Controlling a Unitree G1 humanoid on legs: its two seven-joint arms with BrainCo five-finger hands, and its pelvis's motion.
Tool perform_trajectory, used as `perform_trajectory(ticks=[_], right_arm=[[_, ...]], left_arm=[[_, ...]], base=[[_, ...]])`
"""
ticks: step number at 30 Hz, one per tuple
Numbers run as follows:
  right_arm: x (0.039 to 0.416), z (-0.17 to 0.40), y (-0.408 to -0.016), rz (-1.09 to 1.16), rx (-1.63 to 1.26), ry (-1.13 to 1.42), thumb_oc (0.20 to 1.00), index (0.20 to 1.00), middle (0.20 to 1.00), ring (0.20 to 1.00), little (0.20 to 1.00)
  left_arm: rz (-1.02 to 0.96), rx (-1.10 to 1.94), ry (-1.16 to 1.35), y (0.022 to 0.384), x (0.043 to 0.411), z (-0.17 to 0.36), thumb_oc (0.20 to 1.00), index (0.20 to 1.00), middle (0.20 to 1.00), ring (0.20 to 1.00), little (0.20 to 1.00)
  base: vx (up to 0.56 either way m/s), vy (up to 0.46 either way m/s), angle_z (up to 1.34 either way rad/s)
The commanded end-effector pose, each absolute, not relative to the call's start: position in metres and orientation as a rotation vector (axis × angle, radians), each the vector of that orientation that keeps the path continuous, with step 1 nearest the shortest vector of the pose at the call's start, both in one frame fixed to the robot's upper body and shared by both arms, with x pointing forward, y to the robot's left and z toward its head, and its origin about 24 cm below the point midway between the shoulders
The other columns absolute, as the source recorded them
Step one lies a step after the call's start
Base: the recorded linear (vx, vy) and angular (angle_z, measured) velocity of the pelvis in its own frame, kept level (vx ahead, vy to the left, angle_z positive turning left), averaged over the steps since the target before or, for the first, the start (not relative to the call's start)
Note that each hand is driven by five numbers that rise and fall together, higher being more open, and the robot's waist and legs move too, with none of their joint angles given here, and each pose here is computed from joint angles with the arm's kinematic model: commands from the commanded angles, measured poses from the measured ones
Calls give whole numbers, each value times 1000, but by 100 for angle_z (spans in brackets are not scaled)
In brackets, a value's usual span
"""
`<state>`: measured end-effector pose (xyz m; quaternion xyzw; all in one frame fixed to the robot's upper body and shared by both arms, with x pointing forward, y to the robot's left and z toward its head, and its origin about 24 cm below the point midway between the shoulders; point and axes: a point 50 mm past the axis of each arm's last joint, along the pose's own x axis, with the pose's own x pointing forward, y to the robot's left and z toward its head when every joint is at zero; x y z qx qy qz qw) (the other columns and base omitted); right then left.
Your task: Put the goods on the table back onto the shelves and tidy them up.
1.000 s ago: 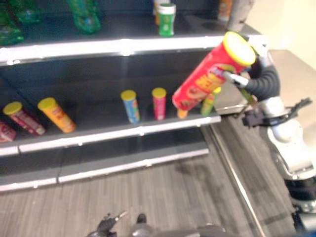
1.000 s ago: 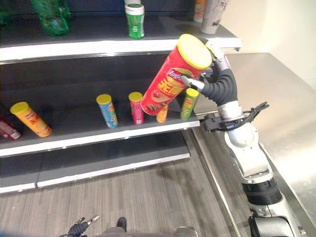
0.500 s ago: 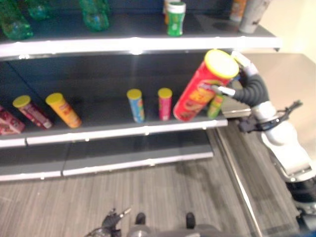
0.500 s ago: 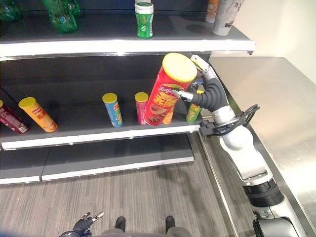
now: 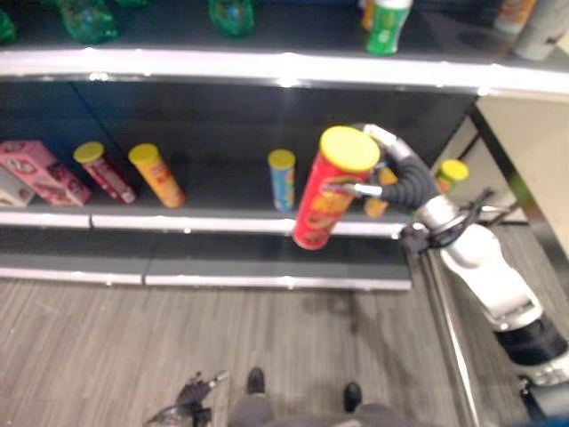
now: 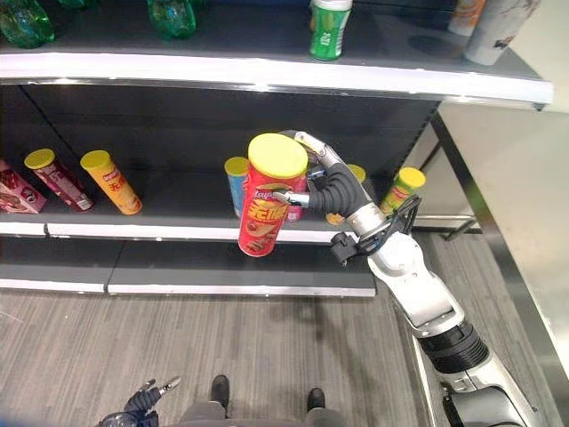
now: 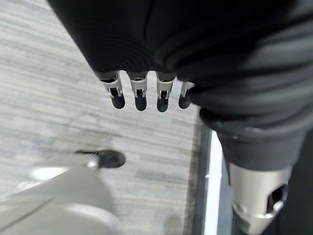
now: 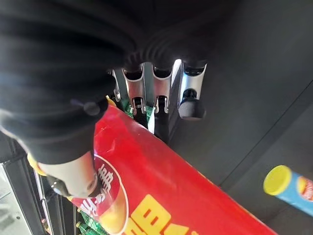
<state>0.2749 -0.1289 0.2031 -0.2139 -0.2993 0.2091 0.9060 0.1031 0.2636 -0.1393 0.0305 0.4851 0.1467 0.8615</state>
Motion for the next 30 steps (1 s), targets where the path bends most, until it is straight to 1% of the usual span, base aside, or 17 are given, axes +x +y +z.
perform_trajectory(ticks=[1,3,7,10,13,15,17,18,23,30], right_arm=[[272,246,-129,383,-470,-816,200,200,200,200,200],[275,245,-123,404,-466,-805,200,200,200,200,200],[277,243,-121,413,-463,-796,200,200,200,200,200],[278,237,-126,413,-504,-774,200,200,200,200,200],[279,236,-124,430,-505,-770,200,200,200,200,200],[281,233,-117,459,-516,-758,200,200,200,200,200],[282,233,-115,465,-511,-757,200,200,200,200,200],[283,228,-114,483,-527,-738,200,200,200,200,200],[285,226,-114,490,-527,-722,200,200,200,200,200],[285,228,-114,483,-517,-726,200,200,200,200,200]], left_arm=[[272,177,973,276,118,-130,1000,1000,1000,1000,1000],[302,165,967,280,115,-129,1000,1000,1000,1000,1000],[322,167,992,283,106,-131,1000,1000,1000,1000,1000],[296,158,1055,273,92,-141,1000,1000,1000,1000,1000],[284,158,1067,270,91,-142,1000,1000,1000,1000,1000],[257,154,1044,262,103,-142,1000,1000,1000,1000,1000],[254,147,1041,260,104,-142,1000,1000,1000,1000,1000],[235,135,1014,253,110,-140,1000,1000,1000,1000,1000],[210,112,958,244,125,-136,1000,1000,1000,1000,1000],[256,111,953,259,120,-132,1000,1000,1000,1000,1000]], base=[[32,602,-14],[-1,551,-20],[-2,203,-46],[68,137,-11],[37,16,19],[11,-71,47],[32,-105,20],[48,-104,8],[26,-57,15],[77,121,2]])
